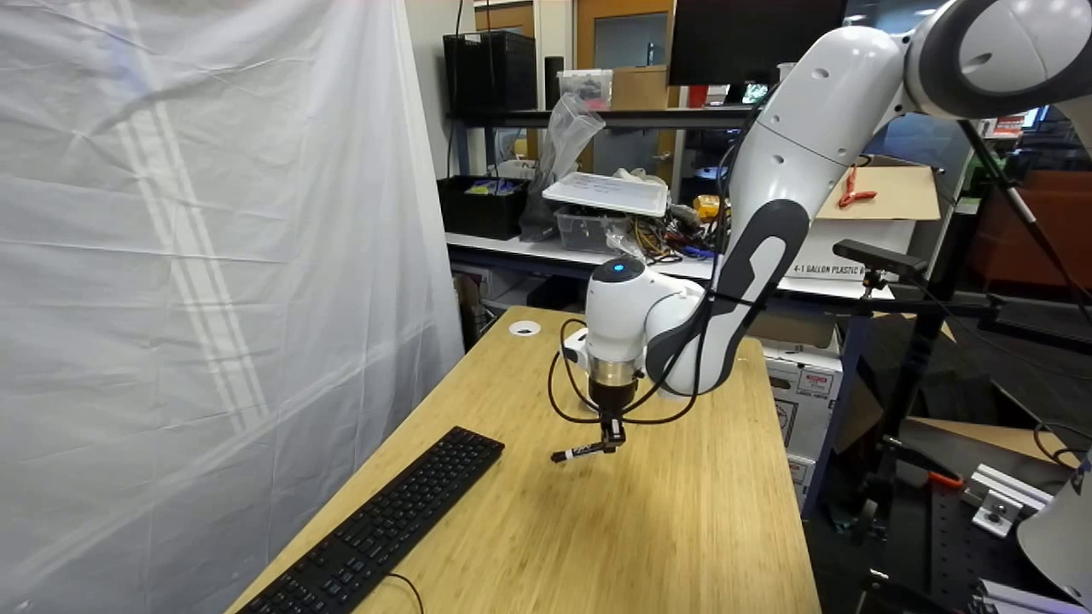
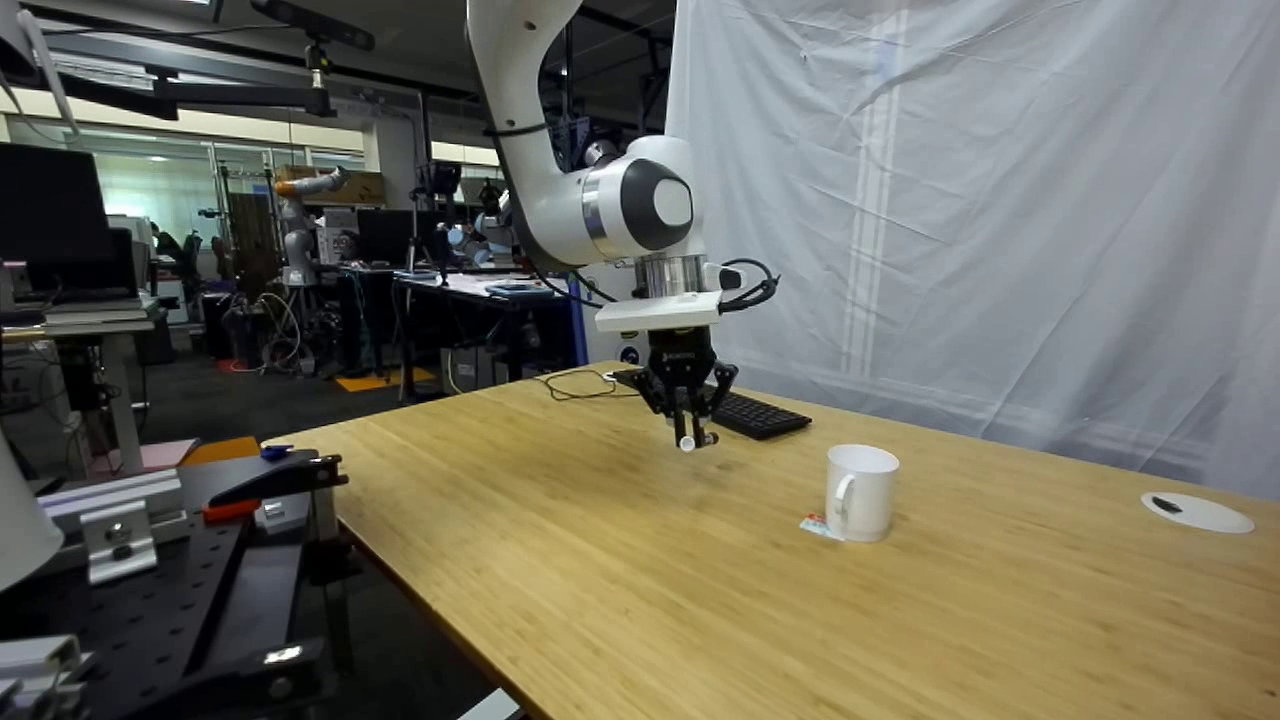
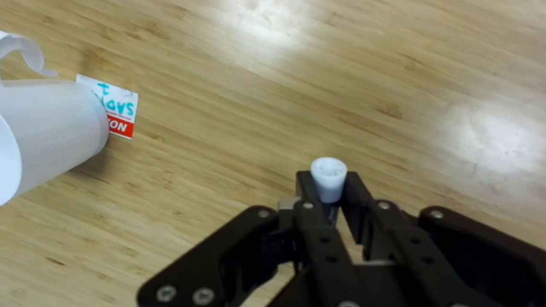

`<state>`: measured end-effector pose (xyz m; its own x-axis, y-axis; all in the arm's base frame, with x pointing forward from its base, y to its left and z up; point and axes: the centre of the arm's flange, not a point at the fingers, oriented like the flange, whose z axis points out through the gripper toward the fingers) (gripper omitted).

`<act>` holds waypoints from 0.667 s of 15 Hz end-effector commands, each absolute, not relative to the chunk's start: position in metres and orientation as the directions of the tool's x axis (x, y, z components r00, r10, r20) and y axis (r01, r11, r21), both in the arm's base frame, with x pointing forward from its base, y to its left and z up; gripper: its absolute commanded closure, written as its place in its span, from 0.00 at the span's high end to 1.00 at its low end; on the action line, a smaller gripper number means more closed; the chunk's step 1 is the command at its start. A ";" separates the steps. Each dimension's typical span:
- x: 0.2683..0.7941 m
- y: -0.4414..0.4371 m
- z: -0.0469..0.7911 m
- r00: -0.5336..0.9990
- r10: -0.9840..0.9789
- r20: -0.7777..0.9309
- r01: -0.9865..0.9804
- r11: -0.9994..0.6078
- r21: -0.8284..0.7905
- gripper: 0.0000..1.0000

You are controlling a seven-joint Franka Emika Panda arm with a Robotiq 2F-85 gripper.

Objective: Put the marker on the table

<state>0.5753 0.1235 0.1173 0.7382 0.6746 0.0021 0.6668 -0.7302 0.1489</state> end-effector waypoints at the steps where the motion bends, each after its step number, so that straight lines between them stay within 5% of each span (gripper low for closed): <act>1: 0.567 0.120 0.126 0.733 0.679 0.035 0.664 -0.726 0.178 0.05; 3: 0.568 0.119 0.127 0.729 0.684 0.042 0.668 -0.722 0.180 0.05; 5: 0.569 0.118 0.127 0.726 0.686 0.040 0.670 -0.720 0.182 0.46; 10: 0.570 0.120 0.128 0.715 0.699 0.034 0.682 -0.707 0.189 0.78</act>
